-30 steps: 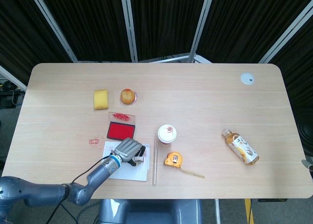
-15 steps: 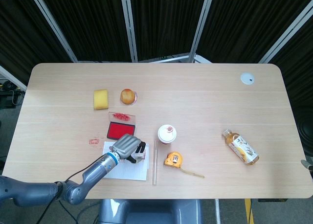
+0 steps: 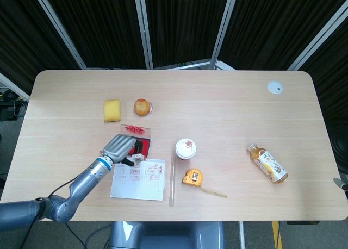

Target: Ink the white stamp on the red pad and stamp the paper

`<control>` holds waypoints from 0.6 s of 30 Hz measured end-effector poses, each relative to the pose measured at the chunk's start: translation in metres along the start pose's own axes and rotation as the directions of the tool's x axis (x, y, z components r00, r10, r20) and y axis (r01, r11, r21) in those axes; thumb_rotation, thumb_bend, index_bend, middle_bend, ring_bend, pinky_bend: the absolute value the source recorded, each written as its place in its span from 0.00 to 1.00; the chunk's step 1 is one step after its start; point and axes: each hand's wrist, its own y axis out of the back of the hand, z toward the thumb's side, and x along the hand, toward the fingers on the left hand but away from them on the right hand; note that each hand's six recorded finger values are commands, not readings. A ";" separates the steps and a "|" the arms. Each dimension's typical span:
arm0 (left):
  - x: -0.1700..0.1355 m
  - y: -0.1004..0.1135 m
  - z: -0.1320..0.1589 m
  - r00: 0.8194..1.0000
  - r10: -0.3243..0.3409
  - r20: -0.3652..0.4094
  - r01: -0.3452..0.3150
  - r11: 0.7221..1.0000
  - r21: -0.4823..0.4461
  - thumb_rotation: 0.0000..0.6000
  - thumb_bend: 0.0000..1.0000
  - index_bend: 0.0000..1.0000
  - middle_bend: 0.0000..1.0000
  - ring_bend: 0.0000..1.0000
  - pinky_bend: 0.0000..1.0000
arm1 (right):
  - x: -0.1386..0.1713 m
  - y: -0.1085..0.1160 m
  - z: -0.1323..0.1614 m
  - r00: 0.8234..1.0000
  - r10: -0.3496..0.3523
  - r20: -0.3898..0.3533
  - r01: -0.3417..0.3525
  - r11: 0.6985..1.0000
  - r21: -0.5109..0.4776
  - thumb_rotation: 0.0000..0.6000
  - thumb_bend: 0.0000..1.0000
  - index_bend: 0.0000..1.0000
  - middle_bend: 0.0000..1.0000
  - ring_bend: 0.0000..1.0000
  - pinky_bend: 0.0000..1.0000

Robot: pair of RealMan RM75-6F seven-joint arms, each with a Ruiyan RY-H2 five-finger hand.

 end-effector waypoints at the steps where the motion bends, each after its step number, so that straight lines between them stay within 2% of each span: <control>1: -0.001 0.000 -0.011 1.000 0.003 -0.025 -0.003 1.000 -0.001 1.00 0.36 0.60 0.59 0.82 0.86 | 0.000 0.000 0.000 1.000 0.000 -0.001 0.000 1.000 0.000 1.00 0.00 0.00 0.00 0.00 0.00; 5: -0.006 0.000 -0.051 0.993 0.008 -0.115 -0.009 1.000 -0.007 1.00 0.36 0.60 0.59 0.82 0.86 | 0.001 -0.001 0.002 1.000 0.003 -0.008 -0.003 1.000 0.000 1.00 0.00 0.00 0.00 0.00 0.00; 10: -0.013 -0.003 -0.097 0.977 0.014 -0.213 -0.020 0.999 -0.029 1.00 0.36 0.60 0.59 0.82 0.86 | 0.001 -0.001 0.005 1.000 0.003 -0.016 -0.003 1.000 0.001 1.00 0.00 0.00 0.00 0.00 0.00; 13: -0.017 -0.010 -0.115 0.968 0.007 -0.250 -0.021 0.998 -0.055 1.00 0.36 0.60 0.59 0.82 0.86 | 0.001 -0.001 0.007 1.000 0.004 -0.021 -0.004 1.000 0.001 1.00 0.00 0.00 0.00 0.00 0.00; 18: -0.018 -0.020 -0.125 0.963 -0.007 -0.270 -0.012 0.998 -0.070 1.00 0.36 0.60 0.59 0.82 0.86 | 0.002 -0.001 0.008 1.000 0.002 -0.024 -0.002 1.000 0.000 1.00 0.00 0.00 0.00 0.00 0.00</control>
